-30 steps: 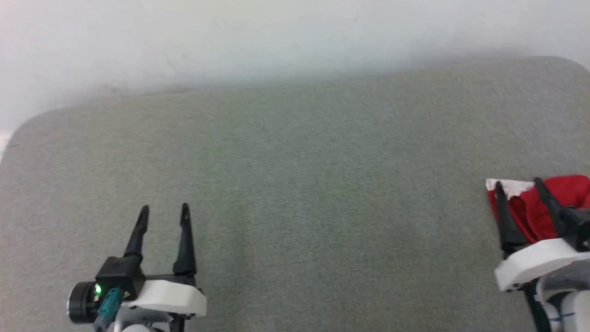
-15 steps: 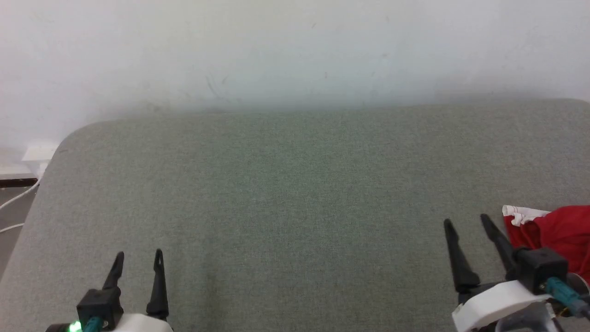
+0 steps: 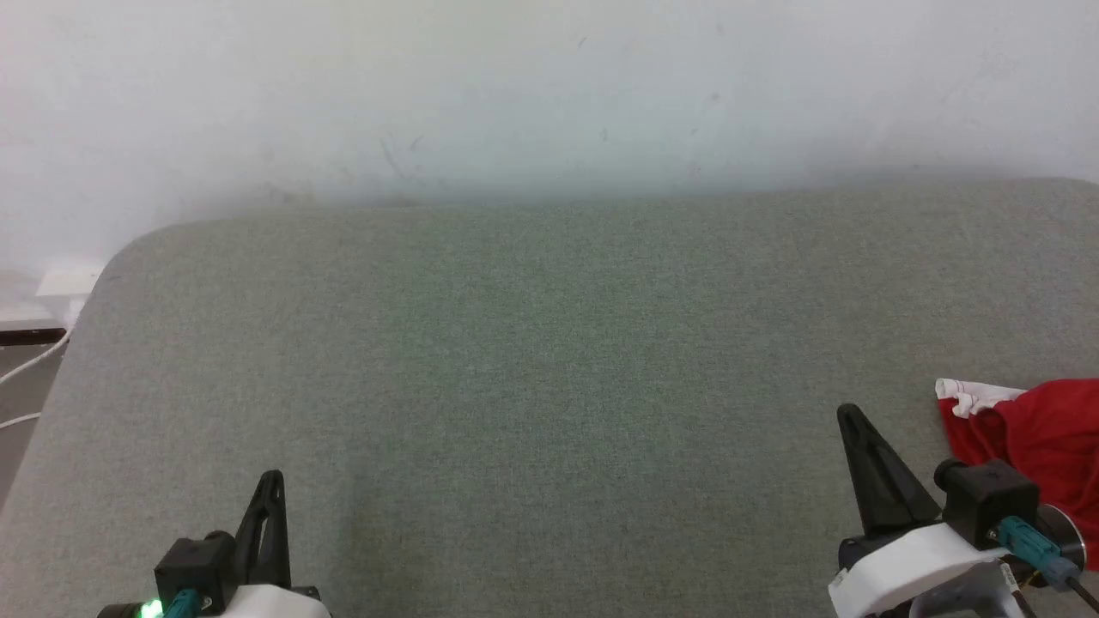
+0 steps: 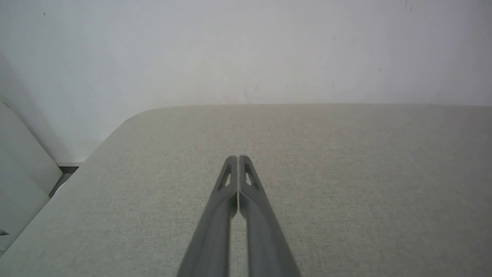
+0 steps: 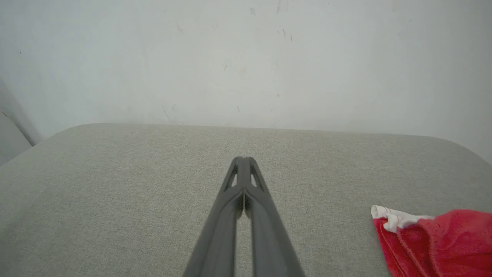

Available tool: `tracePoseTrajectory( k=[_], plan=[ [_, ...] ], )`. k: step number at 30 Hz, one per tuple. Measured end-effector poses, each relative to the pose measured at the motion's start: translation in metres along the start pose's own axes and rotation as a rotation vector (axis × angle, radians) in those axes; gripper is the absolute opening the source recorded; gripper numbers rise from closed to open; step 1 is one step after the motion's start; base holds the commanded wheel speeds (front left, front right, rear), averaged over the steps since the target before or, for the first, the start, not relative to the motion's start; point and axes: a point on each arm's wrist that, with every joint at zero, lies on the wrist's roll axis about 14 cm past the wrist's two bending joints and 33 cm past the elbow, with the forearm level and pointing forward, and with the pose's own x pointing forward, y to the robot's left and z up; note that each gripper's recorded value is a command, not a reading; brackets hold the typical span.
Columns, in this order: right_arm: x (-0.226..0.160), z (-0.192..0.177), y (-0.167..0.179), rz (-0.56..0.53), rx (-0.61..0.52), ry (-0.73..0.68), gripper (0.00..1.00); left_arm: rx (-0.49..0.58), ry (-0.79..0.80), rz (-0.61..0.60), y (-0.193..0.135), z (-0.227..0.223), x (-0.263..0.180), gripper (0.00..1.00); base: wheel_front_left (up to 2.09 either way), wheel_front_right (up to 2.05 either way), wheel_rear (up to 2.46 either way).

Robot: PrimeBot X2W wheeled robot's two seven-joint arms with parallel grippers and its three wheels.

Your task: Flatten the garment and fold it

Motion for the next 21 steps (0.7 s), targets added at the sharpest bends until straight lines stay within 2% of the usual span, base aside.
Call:
tracePoseTrajectory(
  k=[21],
  plan=[
    [0.0013,-0.0009,-0.0010,-0.002,-0.018,0.009,0.00,-0.001,0.009,-0.012,-0.0073,0.0030,0.0017,0.00,0.00,0.00,0.00]
  ],
)
